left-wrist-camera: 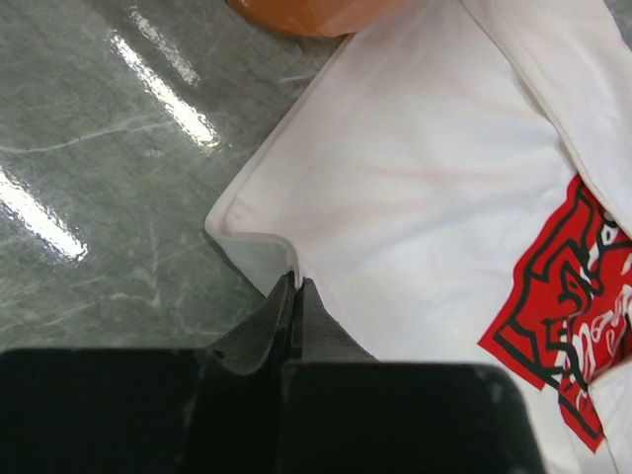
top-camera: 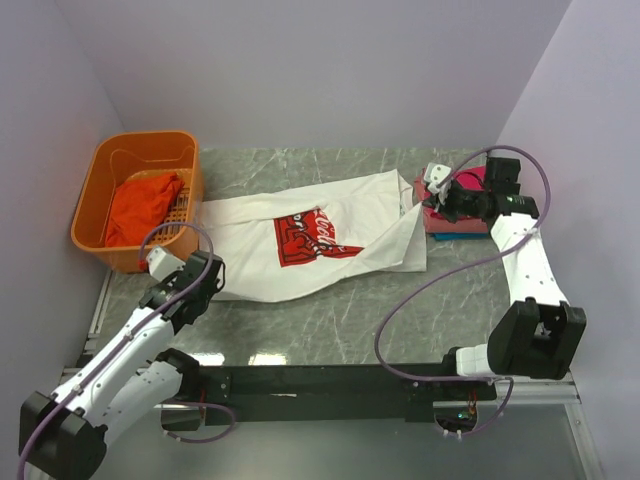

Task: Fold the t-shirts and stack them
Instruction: Fold the tshirt

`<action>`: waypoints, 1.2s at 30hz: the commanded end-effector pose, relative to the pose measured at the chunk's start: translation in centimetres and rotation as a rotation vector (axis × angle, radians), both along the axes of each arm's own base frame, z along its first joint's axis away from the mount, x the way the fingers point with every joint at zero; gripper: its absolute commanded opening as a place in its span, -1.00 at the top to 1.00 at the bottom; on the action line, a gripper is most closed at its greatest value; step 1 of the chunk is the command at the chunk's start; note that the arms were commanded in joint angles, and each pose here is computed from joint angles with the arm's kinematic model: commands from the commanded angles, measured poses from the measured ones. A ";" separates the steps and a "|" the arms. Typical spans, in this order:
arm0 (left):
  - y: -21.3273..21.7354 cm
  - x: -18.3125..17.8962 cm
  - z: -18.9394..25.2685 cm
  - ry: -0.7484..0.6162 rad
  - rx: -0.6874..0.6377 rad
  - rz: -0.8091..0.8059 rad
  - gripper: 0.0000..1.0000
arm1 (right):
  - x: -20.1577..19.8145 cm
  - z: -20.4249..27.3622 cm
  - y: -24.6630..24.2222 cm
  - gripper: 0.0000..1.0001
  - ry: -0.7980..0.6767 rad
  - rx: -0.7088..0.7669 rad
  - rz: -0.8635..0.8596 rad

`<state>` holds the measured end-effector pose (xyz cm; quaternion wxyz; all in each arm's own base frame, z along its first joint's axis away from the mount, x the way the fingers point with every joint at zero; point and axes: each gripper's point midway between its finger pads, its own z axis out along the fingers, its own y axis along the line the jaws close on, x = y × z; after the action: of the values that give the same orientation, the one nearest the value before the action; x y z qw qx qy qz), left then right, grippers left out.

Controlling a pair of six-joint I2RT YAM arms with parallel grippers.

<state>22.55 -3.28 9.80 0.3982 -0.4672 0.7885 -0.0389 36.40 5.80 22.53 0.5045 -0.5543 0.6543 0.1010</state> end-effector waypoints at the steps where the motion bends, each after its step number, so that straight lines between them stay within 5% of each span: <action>1: 0.8 1.7 1.3 -0.068 0.023 0.069 0.99 | 2.1 2.0 -0.2 1.00 -0.050 -0.001 -0.021; 36: 2.8 8.0 2.0 -0.067 0.171 0.117 0.99 | 10.1 0.4 1.6 1.00 0.038 0.007 -0.077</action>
<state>28.96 -0.74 9.94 0.4375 -0.4759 0.7620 0.0377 45.46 6.56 20.88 0.4784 -0.5167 0.7018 0.1074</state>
